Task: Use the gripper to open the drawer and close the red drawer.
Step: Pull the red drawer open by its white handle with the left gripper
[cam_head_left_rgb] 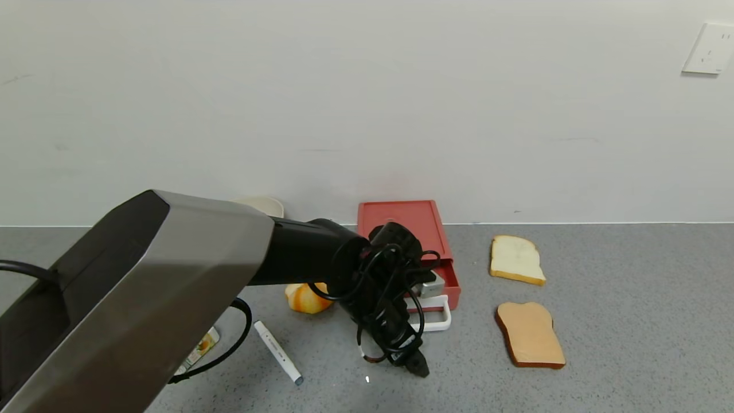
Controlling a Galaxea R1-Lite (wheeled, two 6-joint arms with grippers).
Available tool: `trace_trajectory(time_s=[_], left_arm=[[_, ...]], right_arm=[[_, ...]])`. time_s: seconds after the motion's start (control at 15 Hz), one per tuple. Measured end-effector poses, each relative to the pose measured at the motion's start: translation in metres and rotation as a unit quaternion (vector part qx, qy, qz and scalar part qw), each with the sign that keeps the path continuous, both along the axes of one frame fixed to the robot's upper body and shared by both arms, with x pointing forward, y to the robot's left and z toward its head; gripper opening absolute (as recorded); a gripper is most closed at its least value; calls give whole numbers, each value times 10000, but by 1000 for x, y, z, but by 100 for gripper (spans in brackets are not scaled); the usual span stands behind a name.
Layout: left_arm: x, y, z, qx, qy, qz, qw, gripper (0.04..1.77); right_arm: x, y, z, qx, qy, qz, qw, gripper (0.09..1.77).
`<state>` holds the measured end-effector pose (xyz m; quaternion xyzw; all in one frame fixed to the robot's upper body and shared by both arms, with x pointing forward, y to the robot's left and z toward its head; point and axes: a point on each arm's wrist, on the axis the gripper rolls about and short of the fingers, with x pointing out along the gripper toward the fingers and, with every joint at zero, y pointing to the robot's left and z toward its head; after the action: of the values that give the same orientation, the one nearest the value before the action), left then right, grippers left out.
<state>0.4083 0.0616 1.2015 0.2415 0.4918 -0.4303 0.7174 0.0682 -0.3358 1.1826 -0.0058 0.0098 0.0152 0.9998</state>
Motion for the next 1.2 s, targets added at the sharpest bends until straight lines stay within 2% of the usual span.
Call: trace_trajectory(time_s=[0.33,0.53,1.2], left_arm=[[-21,-1,1,-8,58,-69,10000,173],[-29,-2,1,-18,168,58,9998,173],[-57,-8,4,34,360,64,9993,173]], right_arm=[[0,0,0,2,-2,0,10000,171],[0,0,0,0,0,0,10000,171],[0,0,0,2,0,-2,10000,171]])
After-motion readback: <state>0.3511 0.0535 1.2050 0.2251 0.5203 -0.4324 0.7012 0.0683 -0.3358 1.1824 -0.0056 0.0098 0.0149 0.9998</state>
